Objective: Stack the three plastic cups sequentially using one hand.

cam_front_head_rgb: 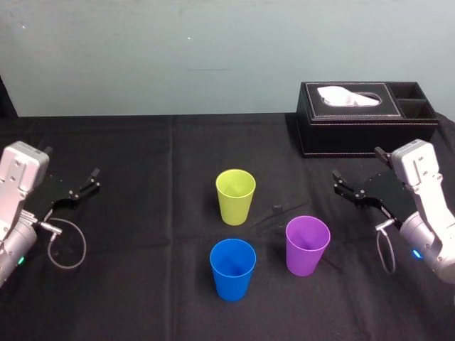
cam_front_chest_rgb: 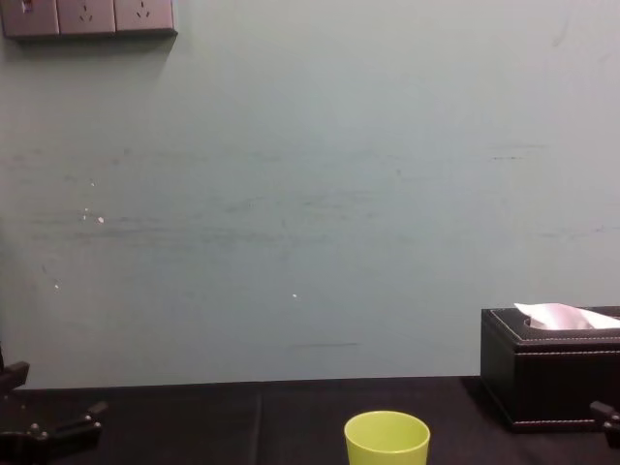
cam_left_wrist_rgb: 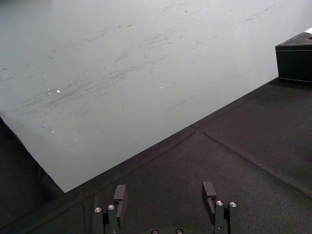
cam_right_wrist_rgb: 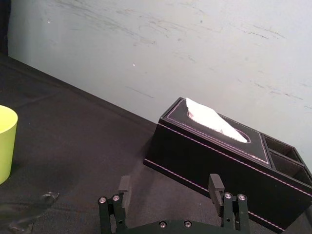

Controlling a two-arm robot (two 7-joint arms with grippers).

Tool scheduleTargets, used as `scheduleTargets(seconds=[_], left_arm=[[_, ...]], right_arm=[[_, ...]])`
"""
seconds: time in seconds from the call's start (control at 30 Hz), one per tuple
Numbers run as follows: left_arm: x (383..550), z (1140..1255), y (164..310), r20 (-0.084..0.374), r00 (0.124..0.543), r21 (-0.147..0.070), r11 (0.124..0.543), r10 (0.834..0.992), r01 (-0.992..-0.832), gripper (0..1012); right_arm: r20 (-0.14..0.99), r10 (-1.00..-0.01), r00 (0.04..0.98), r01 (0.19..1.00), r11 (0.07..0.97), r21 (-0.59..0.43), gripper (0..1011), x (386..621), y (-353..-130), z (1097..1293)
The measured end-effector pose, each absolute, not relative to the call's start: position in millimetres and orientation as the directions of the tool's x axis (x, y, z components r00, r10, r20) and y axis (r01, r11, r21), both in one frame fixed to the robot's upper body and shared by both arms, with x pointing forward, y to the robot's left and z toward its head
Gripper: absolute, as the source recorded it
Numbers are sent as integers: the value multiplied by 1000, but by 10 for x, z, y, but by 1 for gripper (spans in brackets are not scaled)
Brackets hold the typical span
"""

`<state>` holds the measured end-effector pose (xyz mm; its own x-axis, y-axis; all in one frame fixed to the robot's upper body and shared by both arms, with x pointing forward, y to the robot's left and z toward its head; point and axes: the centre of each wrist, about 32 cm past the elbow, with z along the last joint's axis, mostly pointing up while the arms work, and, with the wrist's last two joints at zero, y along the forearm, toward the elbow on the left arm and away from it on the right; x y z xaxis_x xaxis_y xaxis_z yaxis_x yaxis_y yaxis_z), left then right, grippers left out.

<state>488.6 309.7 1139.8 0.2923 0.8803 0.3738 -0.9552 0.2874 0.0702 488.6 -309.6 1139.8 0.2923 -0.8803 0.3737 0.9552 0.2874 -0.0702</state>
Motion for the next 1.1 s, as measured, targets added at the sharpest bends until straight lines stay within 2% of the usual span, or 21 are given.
scheduleTargets(seconds=[1.1], left_arm=[[4886,11398,3097,374,292,70,287,880,-955,1010]], right_arm=[[374,-880,292,955,287,-70,1004,4886,-3096,11398]])
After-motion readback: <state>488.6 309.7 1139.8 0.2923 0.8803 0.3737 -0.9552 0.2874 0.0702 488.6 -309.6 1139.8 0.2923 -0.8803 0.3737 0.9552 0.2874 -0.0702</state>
